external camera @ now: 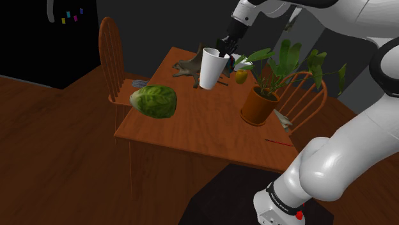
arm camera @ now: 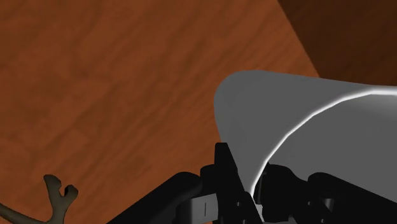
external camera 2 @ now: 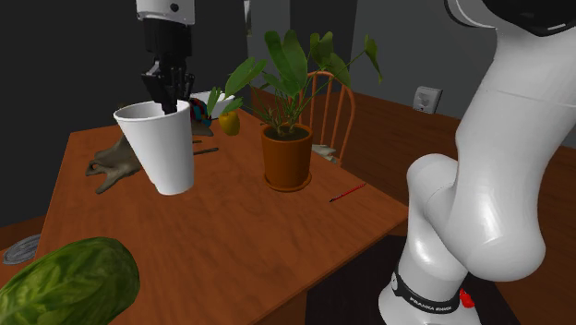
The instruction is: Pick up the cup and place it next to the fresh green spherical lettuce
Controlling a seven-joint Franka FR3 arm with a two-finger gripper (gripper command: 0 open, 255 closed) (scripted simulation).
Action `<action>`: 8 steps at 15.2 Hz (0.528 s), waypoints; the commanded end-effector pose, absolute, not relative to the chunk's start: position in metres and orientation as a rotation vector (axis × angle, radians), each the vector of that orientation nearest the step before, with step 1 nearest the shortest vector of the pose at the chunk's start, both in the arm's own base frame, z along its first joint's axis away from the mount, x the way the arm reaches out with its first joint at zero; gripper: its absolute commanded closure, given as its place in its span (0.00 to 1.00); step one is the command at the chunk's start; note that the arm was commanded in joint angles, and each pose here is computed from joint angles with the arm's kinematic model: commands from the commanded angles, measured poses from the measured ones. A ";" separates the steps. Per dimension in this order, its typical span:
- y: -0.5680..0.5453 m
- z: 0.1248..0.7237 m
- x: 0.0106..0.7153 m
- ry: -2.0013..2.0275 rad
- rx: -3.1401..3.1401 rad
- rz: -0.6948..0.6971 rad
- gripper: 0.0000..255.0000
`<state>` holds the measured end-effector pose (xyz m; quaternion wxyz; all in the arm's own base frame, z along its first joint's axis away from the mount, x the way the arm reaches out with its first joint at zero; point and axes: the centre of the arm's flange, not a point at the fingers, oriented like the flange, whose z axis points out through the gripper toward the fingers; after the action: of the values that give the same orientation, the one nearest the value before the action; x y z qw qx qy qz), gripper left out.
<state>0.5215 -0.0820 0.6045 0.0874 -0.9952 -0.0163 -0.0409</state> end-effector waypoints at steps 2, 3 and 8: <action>-0.080 0.591 0.525 -0.048 -2.963 -0.123 1.00; -0.080 0.585 0.525 -0.048 -2.963 -0.123 1.00; -0.080 0.559 0.525 -0.048 -2.963 -0.123 1.00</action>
<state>0.5243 -0.0800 0.5636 0.0875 -0.9952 -0.0160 -0.0409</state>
